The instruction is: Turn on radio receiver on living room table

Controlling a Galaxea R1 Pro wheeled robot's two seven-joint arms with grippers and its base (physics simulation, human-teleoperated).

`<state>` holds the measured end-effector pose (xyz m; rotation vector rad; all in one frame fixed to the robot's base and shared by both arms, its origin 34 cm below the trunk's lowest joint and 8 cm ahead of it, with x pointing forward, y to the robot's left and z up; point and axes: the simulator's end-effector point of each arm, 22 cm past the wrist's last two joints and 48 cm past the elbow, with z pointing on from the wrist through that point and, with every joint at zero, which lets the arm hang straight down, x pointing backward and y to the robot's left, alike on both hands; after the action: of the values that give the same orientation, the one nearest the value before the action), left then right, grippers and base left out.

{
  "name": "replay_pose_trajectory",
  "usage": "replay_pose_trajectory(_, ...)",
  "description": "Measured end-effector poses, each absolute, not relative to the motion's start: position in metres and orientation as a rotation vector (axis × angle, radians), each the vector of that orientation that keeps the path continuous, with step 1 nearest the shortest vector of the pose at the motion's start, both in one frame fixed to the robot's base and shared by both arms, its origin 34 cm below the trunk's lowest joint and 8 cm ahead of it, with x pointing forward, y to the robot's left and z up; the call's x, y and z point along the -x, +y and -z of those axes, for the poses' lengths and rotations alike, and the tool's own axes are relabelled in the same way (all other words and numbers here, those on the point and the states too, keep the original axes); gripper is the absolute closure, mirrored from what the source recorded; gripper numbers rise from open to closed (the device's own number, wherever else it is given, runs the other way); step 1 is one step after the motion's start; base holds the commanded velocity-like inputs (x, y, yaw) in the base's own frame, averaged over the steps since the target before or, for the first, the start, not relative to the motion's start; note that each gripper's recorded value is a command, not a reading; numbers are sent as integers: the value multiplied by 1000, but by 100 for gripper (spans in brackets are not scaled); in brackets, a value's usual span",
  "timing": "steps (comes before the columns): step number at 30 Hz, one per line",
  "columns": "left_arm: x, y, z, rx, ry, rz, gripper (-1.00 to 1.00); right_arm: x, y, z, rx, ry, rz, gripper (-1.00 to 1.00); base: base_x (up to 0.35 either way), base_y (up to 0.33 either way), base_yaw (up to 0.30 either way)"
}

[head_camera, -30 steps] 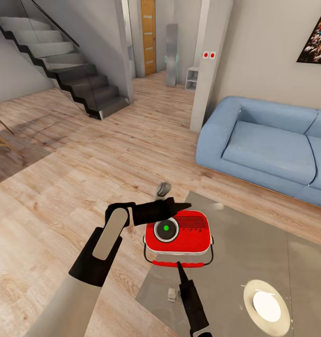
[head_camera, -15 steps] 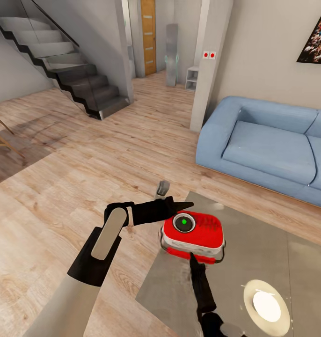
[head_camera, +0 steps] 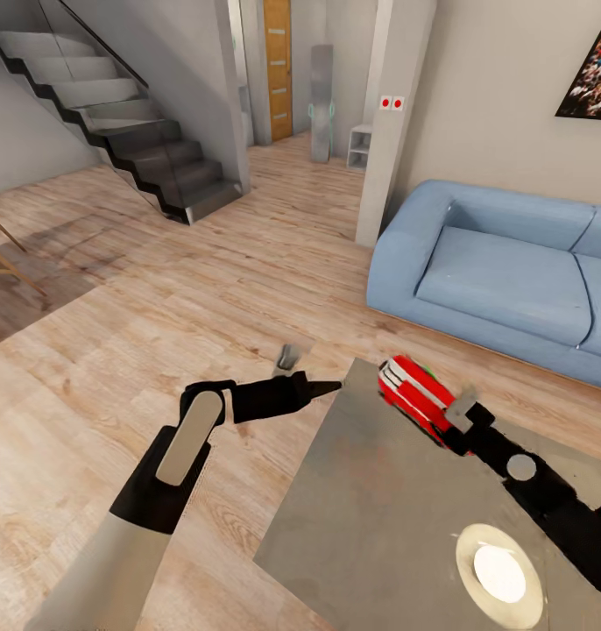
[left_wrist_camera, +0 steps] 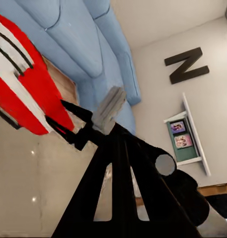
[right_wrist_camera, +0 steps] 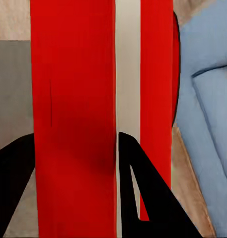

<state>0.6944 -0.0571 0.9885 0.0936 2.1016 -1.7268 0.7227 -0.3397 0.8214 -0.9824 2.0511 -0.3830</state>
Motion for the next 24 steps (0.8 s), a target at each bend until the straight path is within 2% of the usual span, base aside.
replay_pose_trajectory(9, -697, -48, -963, -57, 2165, 1688, 100, -687, -410, -816, 536, 2635, -168, 100, 0, 0, 0)
replay_pose_trajectory(13, -702, -44, -931, 29, 2213, 1659, 100, -671, -399, -827, 469, 2755, -322, 100, 0, 0, 0)
replay_pose_trajectory(24, -708, -46, -922, 79, 2200, 1647, 100, -658, -387, -826, 484, 2816, -350, 100, 0, 0, 0)
